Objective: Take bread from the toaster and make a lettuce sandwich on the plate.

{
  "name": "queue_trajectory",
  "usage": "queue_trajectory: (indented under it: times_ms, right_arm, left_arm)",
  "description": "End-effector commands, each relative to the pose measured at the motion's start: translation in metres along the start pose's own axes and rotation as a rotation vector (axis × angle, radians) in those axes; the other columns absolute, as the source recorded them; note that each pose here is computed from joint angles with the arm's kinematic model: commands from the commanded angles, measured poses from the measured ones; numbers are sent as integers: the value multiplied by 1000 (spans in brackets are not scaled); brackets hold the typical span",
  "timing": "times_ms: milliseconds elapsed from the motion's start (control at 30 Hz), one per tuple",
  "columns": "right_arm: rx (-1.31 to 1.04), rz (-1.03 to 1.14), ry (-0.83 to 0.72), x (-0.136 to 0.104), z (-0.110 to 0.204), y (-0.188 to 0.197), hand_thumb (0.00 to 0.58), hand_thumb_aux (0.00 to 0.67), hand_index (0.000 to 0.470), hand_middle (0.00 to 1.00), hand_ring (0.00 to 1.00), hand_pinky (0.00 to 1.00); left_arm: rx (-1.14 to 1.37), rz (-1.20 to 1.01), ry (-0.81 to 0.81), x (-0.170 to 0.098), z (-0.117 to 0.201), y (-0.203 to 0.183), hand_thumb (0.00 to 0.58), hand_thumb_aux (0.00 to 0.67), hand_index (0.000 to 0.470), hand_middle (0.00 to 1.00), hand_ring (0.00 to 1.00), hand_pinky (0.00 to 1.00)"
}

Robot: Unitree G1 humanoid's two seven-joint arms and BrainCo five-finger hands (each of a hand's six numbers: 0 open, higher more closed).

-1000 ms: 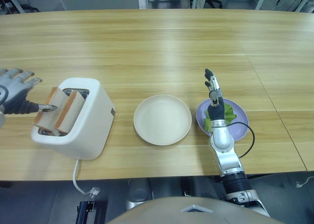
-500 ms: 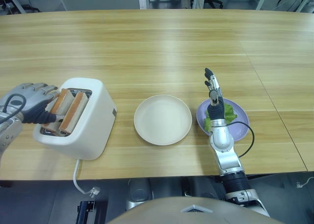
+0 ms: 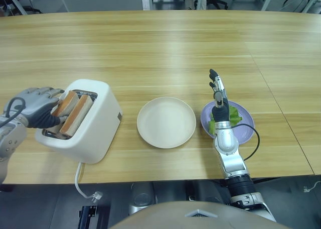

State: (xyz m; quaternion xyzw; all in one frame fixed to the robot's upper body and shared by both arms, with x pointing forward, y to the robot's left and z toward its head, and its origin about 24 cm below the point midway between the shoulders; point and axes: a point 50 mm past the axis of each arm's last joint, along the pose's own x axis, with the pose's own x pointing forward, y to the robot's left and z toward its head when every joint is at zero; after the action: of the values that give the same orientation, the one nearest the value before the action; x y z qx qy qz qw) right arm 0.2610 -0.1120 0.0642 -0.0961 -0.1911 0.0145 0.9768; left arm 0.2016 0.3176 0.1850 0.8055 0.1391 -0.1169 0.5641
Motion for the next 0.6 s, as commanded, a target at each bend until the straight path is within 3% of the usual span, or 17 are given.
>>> queue_trajectory:
  times_ms: [33, 600]
  right_arm:
    - [-1, -1, 17, 0, -4, 1, 0, 0, 0, 0, 0, 0]
    - [-6, -8, 4, 2, -3, -1, 0, 0, 0, 0, 0, 0]
  left_arm:
    - [-29, 35, -32, 1, 7, 5, 580, 670, 460, 0, 0, 0]
    - [-138, 263, -2, -17, -5, 46, 580, 670, 460, 0, 0, 0]
